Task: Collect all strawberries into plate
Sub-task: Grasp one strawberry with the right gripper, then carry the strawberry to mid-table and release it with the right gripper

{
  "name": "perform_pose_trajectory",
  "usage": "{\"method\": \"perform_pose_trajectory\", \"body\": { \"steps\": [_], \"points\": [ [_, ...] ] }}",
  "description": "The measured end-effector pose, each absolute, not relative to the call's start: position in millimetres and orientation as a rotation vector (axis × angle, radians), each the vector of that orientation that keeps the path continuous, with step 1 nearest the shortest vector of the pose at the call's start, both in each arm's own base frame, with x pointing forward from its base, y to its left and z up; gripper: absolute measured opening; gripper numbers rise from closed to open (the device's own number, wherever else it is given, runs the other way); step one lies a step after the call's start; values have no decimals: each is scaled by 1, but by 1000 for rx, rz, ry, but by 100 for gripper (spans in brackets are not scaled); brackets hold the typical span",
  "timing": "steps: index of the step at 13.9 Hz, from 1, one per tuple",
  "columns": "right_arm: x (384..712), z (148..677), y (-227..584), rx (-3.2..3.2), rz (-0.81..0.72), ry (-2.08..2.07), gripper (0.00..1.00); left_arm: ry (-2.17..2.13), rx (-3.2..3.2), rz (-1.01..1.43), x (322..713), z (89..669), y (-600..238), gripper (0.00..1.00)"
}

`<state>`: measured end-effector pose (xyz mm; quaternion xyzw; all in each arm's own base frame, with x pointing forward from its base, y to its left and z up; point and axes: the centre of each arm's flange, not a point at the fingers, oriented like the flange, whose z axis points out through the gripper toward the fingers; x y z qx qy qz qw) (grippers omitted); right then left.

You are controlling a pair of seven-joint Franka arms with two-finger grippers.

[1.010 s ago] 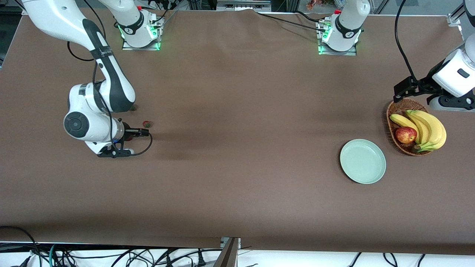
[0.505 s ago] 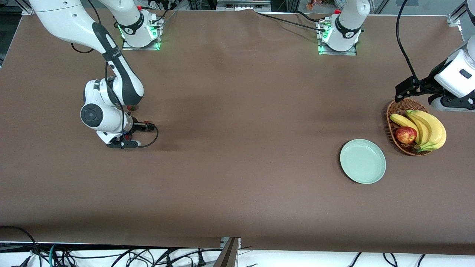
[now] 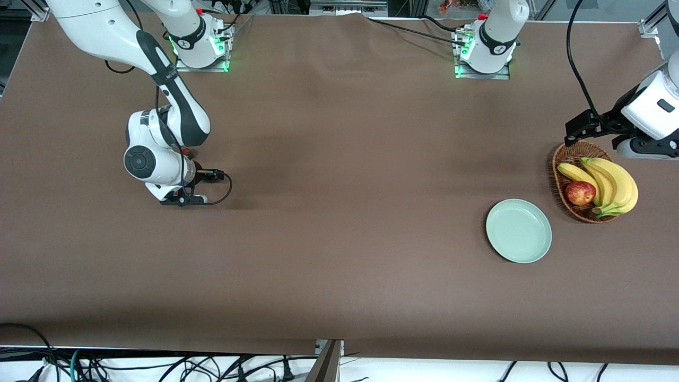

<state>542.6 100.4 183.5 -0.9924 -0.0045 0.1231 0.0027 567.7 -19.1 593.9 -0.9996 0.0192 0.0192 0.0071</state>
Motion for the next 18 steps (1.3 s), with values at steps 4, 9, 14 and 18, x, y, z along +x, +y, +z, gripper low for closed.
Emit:
{"method": "perform_pose_trajectory", "body": {
  "steps": [4, 9, 14, 18],
  "points": [
    [540, 182, 100, -3112, 395, -14, 50, 60, -3126, 61, 568, 594, -19, 100],
    [547, 191, 111, -3110, 349, 2, 31, 56, -3126, 62, 568, 594, -18, 100],
    [560, 239, 255, -3074, 170, 199, 31, 53, -3126, 63, 568, 593, -16, 100],
    [541, 246, 410, -3005, 102, 373, 31, 52, -3126, 64, 568, 593, -16, 100]
  ]
}}
